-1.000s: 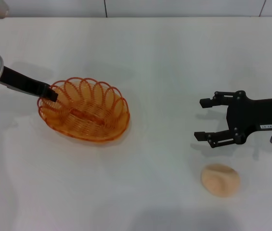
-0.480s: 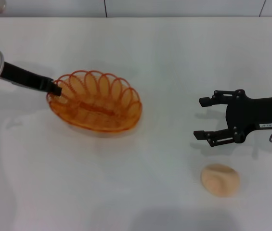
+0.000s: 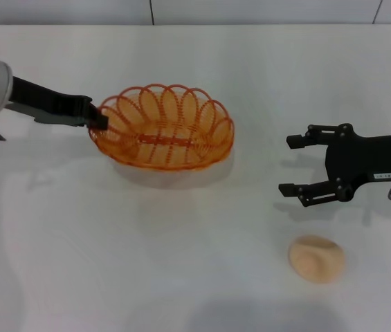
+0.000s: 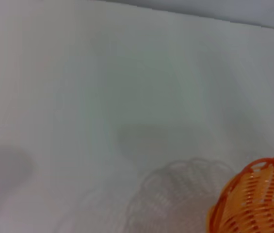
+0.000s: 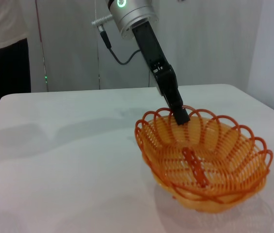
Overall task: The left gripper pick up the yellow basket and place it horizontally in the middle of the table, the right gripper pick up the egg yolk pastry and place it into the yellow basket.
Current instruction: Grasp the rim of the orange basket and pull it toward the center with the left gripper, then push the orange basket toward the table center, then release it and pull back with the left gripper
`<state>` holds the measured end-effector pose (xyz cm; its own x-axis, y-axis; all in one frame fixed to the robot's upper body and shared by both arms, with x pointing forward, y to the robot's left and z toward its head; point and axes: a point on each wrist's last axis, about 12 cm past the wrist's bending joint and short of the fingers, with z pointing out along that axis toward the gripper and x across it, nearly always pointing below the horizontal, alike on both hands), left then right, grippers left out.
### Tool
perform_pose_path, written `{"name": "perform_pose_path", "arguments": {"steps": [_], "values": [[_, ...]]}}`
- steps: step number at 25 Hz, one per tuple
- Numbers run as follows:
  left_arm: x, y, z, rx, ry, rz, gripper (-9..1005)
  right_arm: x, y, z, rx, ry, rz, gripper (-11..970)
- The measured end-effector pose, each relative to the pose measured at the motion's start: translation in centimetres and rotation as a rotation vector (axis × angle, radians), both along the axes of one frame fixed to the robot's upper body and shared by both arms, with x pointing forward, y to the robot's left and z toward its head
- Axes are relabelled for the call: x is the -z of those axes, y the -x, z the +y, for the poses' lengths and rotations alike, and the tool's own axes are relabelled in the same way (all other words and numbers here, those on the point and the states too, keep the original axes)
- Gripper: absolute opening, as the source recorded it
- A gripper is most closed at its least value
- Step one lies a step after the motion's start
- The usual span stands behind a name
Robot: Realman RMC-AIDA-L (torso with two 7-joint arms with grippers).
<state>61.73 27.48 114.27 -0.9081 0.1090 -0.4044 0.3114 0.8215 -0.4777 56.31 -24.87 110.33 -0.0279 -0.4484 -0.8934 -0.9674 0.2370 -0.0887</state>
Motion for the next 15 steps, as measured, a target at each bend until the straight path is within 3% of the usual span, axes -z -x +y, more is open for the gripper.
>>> {"name": "perform_pose_path", "arguments": {"steps": [7,15], "values": [[1.3,0.7,-2.9,-0.018,0.014,0.088,74,-0.1,-0.1,-0.1,-0.002,0.004,-0.018,853],[1.8,0.6,-6.5,0.005,-0.03,0.093,77,-0.3,-0.2,0.0,-0.008,0.009,-0.036,853]]}}
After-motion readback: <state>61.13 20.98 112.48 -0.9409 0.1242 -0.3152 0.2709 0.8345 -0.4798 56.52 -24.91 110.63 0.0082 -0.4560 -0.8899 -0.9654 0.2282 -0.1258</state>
